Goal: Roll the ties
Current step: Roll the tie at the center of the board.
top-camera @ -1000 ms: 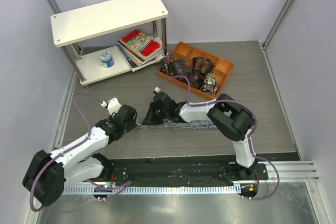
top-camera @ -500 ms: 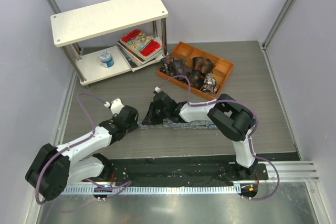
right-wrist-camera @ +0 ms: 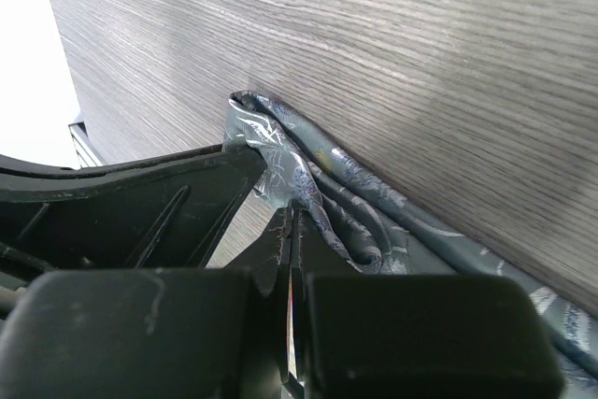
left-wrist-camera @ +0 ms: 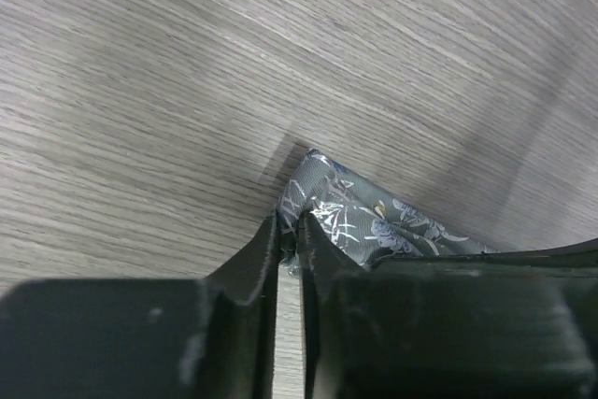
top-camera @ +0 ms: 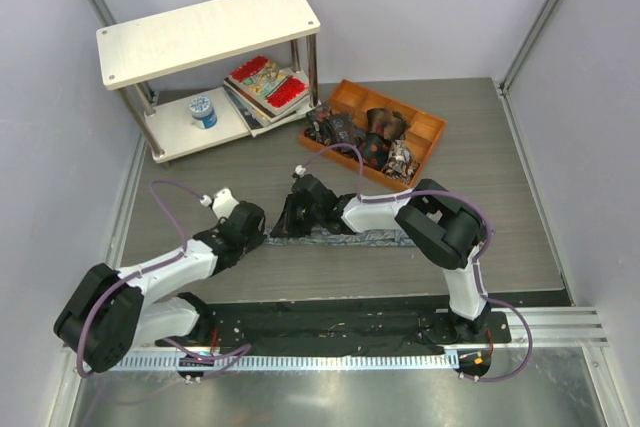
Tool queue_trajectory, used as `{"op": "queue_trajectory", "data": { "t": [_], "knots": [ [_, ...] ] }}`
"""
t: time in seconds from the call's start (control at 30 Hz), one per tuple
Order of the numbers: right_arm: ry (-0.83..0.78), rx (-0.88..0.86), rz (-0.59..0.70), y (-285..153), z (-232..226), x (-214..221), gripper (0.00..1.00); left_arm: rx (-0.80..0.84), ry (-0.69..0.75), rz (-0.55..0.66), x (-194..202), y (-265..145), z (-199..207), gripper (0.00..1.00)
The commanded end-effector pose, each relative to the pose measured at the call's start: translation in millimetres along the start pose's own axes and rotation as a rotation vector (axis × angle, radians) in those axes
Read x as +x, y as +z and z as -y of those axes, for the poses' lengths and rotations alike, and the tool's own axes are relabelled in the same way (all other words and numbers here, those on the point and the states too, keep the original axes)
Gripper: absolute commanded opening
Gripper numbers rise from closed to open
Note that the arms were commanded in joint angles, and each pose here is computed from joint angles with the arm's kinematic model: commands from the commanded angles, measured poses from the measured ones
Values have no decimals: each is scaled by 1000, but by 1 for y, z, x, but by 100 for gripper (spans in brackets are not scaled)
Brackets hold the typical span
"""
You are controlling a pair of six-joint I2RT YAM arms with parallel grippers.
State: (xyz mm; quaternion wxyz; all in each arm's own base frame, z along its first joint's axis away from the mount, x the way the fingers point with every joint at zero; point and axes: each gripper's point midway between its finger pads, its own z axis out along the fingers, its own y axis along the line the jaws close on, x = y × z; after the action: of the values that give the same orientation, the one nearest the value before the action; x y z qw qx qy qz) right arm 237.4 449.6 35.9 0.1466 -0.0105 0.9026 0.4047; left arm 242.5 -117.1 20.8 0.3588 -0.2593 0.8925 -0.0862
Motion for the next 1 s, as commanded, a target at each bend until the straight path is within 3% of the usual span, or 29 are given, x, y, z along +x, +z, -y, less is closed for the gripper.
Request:
{"op": "queue_trajectory", "data": {
  "t": [0.0, 0.27, 0.47, 0.97],
  "knots": [
    [-16, -42, 50, -8, -16, -17, 1, -35, 10, -28, 6, 1, -9, 6],
    [-71, -91, 106, -43, -52, -44, 1, -109, 21, 16, -18, -19, -14, 1],
    [-59, -128, 110, -62, -58, -30, 1, -153, 28, 36, -28, -28, -20, 0],
    [-27, -84, 7, -17, -43, 14, 1, -183, 35, 58, -39, -35, -19, 0]
  ]
}}
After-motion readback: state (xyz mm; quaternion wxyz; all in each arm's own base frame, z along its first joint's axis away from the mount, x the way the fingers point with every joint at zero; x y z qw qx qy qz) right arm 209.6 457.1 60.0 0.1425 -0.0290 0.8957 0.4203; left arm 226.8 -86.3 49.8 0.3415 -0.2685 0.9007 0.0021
